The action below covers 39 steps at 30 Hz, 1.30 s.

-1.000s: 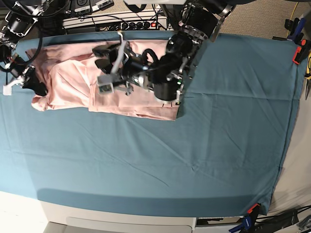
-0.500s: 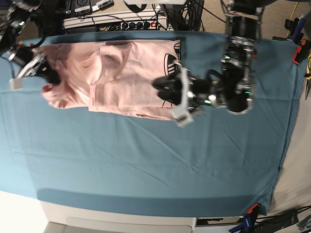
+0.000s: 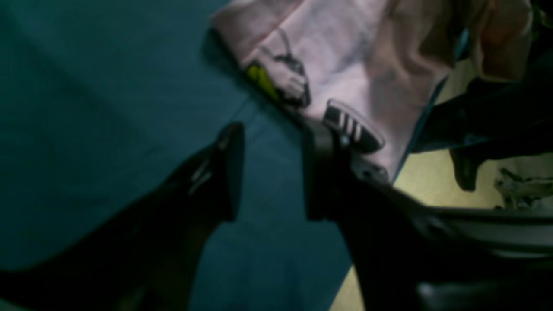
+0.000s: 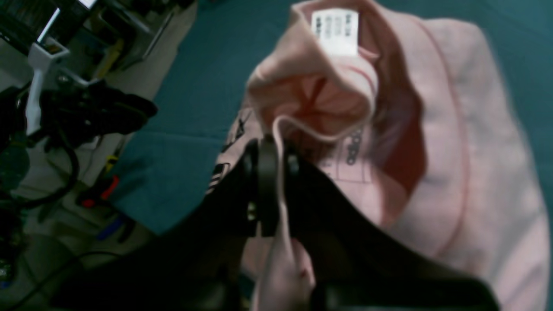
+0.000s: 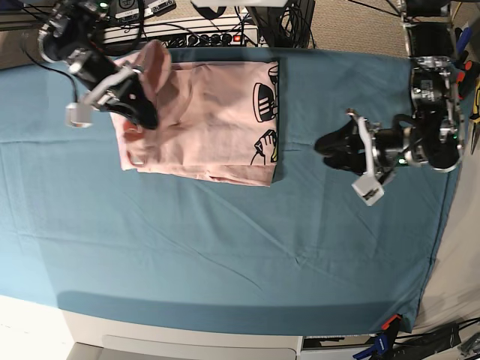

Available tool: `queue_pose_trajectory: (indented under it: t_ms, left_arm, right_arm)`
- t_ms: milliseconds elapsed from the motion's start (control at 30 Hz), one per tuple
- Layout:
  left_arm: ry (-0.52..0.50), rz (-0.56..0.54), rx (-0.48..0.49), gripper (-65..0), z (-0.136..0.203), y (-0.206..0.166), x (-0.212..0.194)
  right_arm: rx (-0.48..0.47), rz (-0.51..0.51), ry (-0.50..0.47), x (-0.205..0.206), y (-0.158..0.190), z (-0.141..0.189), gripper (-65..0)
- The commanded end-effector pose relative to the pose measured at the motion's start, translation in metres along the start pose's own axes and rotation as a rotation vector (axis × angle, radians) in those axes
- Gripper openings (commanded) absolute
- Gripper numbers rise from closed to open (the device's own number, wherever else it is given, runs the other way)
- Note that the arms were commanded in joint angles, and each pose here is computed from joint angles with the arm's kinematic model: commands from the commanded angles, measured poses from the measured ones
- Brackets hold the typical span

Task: Fold the T-shirt properly
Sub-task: 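Fold the grasped shirt half over the body with the right gripper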

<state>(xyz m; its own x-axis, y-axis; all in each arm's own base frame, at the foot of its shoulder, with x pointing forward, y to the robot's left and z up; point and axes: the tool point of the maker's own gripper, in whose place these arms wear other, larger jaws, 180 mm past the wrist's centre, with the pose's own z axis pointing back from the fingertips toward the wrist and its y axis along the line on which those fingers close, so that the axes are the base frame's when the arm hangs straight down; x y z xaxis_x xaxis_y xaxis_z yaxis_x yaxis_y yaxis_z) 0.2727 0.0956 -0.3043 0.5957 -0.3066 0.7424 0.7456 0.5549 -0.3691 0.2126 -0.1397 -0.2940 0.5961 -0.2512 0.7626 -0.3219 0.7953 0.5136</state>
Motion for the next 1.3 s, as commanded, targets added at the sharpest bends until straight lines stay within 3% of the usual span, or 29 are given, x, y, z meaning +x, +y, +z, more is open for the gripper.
queue_pose_trajectory:
  t_ms: [0,233,533,1267]
  left_arm:
    - [-0.046,-0.03,0.003,-42.0,0.008,0.001,0.015]
    - [-0.052,-0.028,0.016,-42.0,0.012,0.004,0.016]
    - [-0.051,-0.028,0.017,-42.0,0.012,0.004,0.016]
    - [-0.046,-0.029,0.022,-42.0,0.012,0.005,0.015]
  right_arm:
    - [0.047,0.017,-0.063,0.014,0.014,-0.008,-65.0]
    - [0.098,0.14,-0.014,0.01,0.052,-0.063,-65.0]
    - [0.094,0.261,0.037,0.002,0.075,-0.094,-65.0]
    - [0.135,0.175,0.084,-0.01,0.074,-0.121,-65.0]
